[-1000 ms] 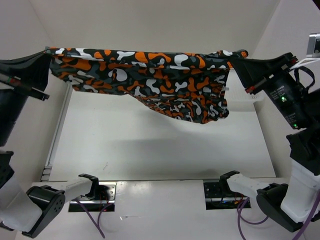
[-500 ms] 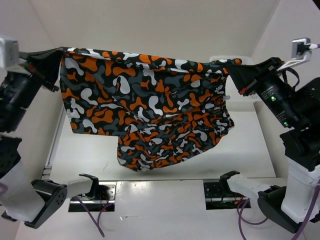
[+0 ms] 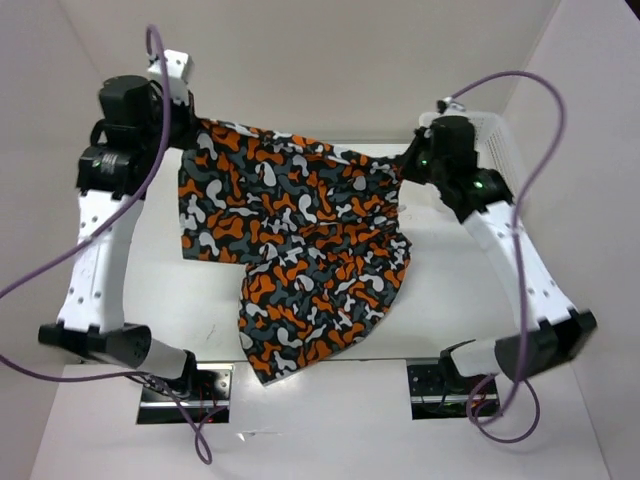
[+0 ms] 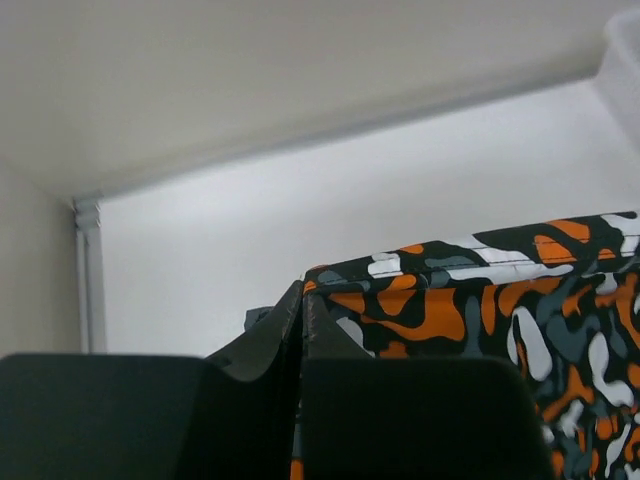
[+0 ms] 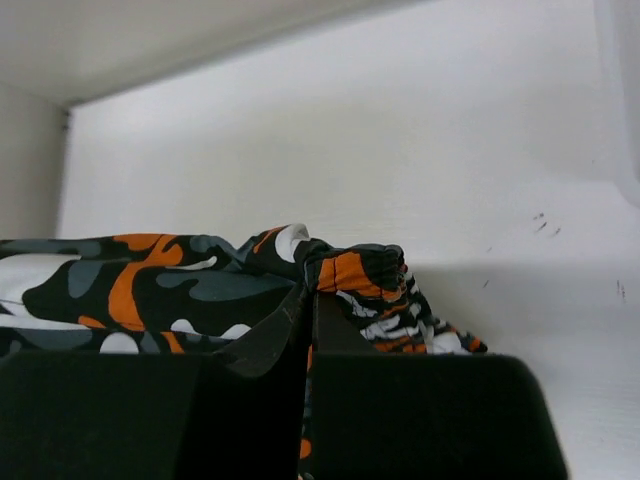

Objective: Fold and stack the shorts
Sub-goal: Flatten the shorts out, then fold the shorts

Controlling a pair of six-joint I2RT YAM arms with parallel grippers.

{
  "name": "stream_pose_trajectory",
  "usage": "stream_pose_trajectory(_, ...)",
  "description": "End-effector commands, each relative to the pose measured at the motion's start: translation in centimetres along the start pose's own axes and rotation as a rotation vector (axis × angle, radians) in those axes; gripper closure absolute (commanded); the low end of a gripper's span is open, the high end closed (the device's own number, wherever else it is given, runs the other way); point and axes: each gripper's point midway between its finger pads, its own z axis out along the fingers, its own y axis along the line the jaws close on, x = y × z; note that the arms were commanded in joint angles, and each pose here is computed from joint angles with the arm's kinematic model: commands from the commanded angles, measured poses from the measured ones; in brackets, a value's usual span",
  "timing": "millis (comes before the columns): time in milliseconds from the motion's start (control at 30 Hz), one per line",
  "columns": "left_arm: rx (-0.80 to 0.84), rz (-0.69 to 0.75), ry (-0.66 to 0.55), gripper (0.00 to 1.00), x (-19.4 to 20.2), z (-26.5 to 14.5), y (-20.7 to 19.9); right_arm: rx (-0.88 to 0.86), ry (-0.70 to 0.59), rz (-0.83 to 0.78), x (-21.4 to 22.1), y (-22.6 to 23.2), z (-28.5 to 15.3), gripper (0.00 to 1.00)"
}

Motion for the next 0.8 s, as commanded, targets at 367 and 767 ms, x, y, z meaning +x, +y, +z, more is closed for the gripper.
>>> stream_pose_trajectory(367, 0.029, -0.101, 0.218, 1.00, 12.1, 13.2, 6.4, 0.061, 0.194, 0.071, 4.5, -4.6, 19.4, 1.00)
stream_pose_trajectory(767, 0.140, -0.120, 0.209, 1.00, 12.6, 9.4, 3.7, 0.001, 0.266, 0.086, 5.8, -4.0, 19.1, 1.00)
